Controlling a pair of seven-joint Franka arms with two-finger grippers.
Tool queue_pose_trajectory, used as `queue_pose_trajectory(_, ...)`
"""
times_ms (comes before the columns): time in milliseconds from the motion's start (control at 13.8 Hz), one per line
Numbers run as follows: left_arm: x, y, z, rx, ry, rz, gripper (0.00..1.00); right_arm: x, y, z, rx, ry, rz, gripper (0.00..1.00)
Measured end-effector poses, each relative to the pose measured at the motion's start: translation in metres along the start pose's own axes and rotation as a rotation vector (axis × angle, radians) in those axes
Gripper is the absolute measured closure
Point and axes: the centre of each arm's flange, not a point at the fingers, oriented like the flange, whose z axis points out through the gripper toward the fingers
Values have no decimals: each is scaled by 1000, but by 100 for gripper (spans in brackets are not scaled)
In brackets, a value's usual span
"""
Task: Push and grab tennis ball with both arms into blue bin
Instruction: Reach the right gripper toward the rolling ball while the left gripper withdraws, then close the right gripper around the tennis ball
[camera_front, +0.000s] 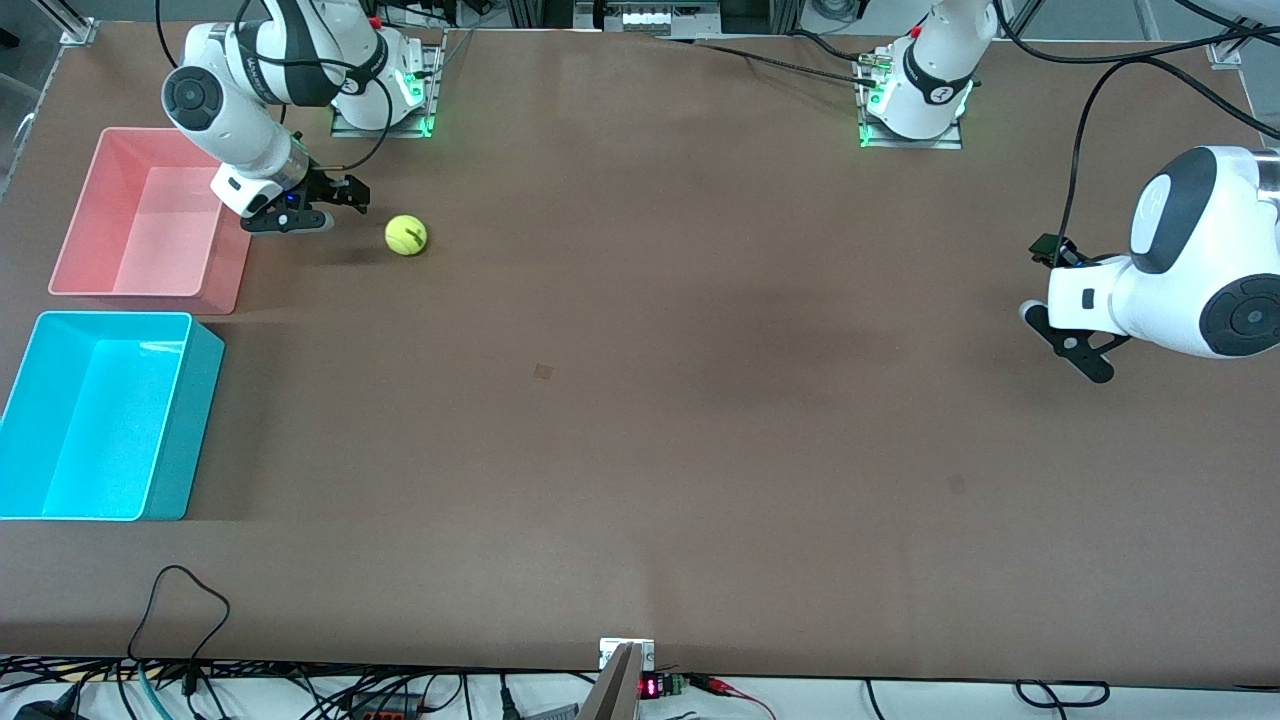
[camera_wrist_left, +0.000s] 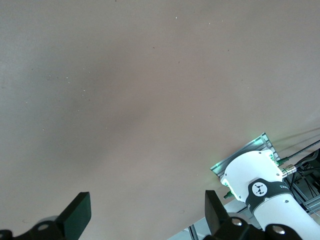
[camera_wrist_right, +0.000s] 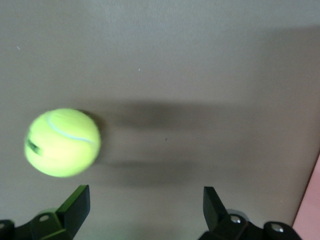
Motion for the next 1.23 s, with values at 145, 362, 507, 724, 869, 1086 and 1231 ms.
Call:
queue_pose_trajectory(145, 1, 0, 1, -2, -2, -1, 0, 0, 0, 11, 1, 3, -1, 0)
queue_pose_trajectory(362, 1, 0, 2, -3, -3, -4, 0, 2, 0, 30, 2, -9, -30, 0)
queue_pose_trajectory(507, 1, 0, 2, -3, -4, -10, 0, 3, 5, 40, 6, -13, -49, 0)
queue_pose_trajectory(724, 1, 0, 2, -3, -4, -13, 0, 4, 19, 51, 15, -11, -72, 0)
queue_pose_trajectory(869, 2, 0, 2, -3, -5, -13, 0, 3, 24, 55, 19, -16, -74, 0)
queue_pose_trajectory(1086, 2, 1, 2, -2, -5, -12, 0, 0, 34, 61, 28, -37, -44, 0)
queue_pose_trajectory(1231, 2, 1, 2, -2, -5, -13, 0, -5, 44, 64, 39, -65, -14, 0)
